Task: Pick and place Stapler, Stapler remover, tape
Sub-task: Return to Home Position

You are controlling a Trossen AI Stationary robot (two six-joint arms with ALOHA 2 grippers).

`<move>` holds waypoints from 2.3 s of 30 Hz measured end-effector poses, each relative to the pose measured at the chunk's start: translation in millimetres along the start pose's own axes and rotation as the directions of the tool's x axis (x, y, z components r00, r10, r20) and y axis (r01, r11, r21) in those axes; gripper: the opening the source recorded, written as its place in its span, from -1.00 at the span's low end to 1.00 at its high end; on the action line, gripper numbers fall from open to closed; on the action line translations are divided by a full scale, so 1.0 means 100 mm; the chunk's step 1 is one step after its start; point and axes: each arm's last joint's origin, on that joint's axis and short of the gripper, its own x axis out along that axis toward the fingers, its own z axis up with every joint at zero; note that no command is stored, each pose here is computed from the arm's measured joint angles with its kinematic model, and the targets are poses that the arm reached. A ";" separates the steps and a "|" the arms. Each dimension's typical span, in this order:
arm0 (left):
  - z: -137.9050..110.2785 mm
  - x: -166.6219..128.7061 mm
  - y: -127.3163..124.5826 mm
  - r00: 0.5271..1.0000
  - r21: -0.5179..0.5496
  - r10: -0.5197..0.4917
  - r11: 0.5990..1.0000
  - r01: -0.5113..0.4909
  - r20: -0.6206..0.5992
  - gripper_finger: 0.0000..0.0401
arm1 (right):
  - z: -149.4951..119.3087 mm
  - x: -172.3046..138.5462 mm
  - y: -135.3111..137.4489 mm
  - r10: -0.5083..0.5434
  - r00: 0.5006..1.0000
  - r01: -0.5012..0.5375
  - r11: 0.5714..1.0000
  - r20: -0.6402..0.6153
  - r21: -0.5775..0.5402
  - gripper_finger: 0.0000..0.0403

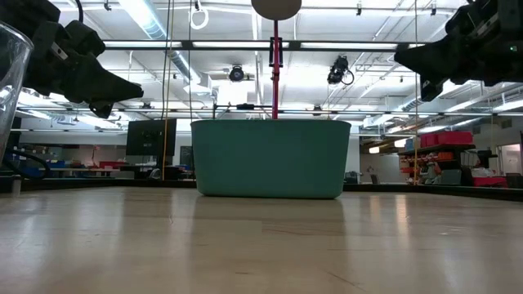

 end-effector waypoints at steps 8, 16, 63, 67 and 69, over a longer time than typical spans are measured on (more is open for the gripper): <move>0.00 0.00 0.00 1.000 0.000 0.000 1.000 0.000 0.000 -0.86 | 0.04 -0.07 -0.01 -0.011 0.998 0.011 1.000 0.063 0.005 -0.99; 0.00 0.00 0.00 1.000 0.000 0.000 1.000 0.000 0.000 -0.86 | 0.04 -0.14 -0.02 -0.012 0.998 0.012 1.000 0.058 0.004 -0.99; 0.00 0.00 0.00 1.000 0.000 0.000 1.000 0.000 0.000 -0.86 | -0.12 -0.29 0.02 0.146 0.983 -0.150 0.988 -0.107 -0.028 -0.99; 0.00 0.00 0.00 1.000 0.000 0.000 1.000 0.000 0.000 -0.86 | -0.12 -0.29 0.02 0.146 0.983 -0.150 0.988 -0.107 -0.028 -0.99; 0.00 0.00 0.00 1.000 0.000 0.000 1.000 0.000 0.000 -0.86 | -0.12 -0.29 0.02 0.146 0.983 -0.150 0.988 -0.107 -0.028 -0.99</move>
